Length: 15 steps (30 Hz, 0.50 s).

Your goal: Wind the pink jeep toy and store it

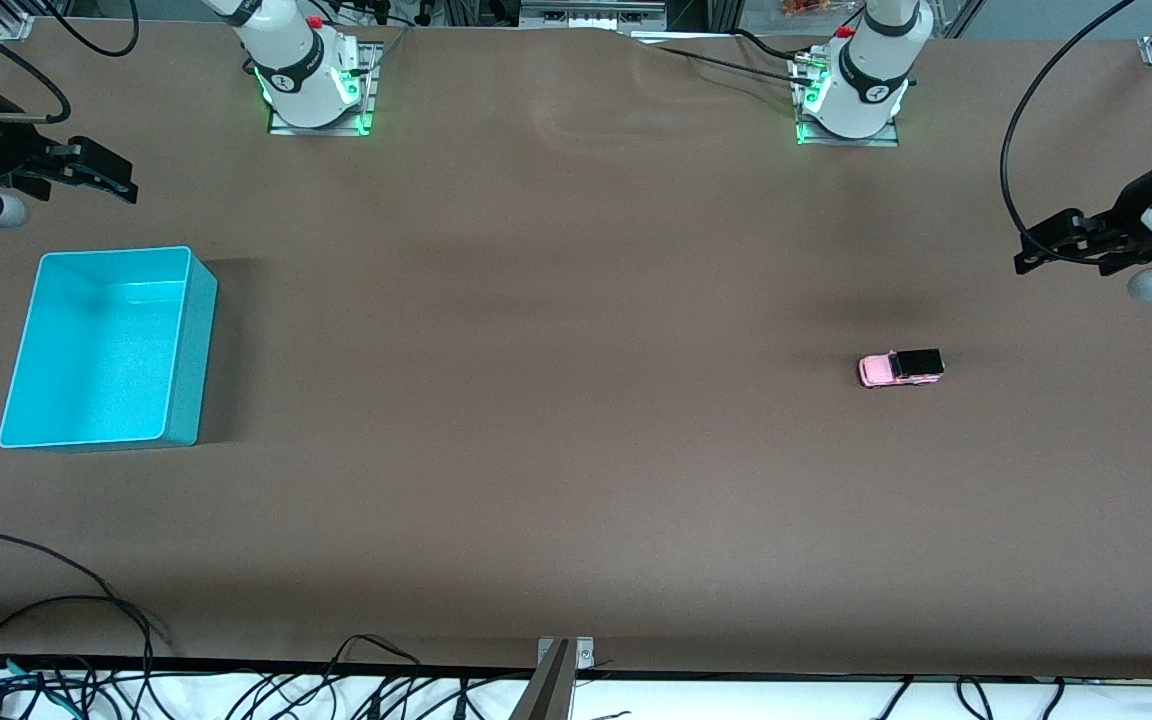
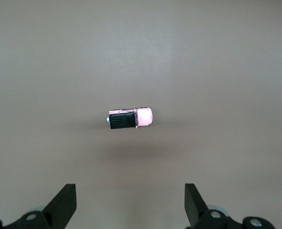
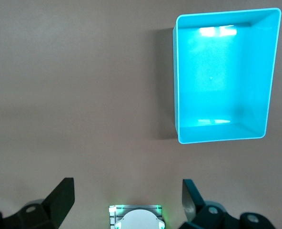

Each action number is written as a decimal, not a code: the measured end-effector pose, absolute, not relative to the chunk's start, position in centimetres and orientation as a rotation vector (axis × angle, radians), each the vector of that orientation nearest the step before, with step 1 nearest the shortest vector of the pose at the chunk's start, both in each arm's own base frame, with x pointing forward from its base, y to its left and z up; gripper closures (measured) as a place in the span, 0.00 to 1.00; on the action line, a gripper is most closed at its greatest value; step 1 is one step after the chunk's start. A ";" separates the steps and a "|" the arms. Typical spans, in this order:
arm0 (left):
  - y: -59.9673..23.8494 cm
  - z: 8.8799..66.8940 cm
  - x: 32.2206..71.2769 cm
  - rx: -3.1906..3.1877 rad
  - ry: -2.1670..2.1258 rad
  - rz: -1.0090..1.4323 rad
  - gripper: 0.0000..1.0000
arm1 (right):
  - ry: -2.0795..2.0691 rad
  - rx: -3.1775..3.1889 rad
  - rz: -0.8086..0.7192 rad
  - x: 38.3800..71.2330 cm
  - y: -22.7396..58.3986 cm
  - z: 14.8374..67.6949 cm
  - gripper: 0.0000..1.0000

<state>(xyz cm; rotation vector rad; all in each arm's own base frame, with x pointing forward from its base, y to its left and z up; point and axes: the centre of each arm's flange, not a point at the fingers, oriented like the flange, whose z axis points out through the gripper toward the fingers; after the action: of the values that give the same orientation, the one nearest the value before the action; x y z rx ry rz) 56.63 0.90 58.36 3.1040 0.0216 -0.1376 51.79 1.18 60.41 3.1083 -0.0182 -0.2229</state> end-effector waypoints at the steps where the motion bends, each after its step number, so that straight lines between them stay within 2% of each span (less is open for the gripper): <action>1: 0.8 58.2 56.6 3.104 0.020 -0.143 0.00 | -0.018 3.108 -0.223 51.8 1.2 60.4 0.00; 9: 0.6 57.8 56.6 3.102 0.014 -0.169 0.00 | -0.019 3.108 -0.223 51.8 1.2 60.4 0.00; 15: 0.4 55.3 57.0 3.095 0.007 -0.250 0.00 | -0.019 3.108 -0.223 51.8 1.2 60.4 0.00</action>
<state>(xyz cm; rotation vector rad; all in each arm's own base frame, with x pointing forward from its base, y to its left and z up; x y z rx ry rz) 56.99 0.38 55.32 3.0945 0.0068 -0.2498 51.79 1.17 60.41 3.1083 -0.0186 -0.2230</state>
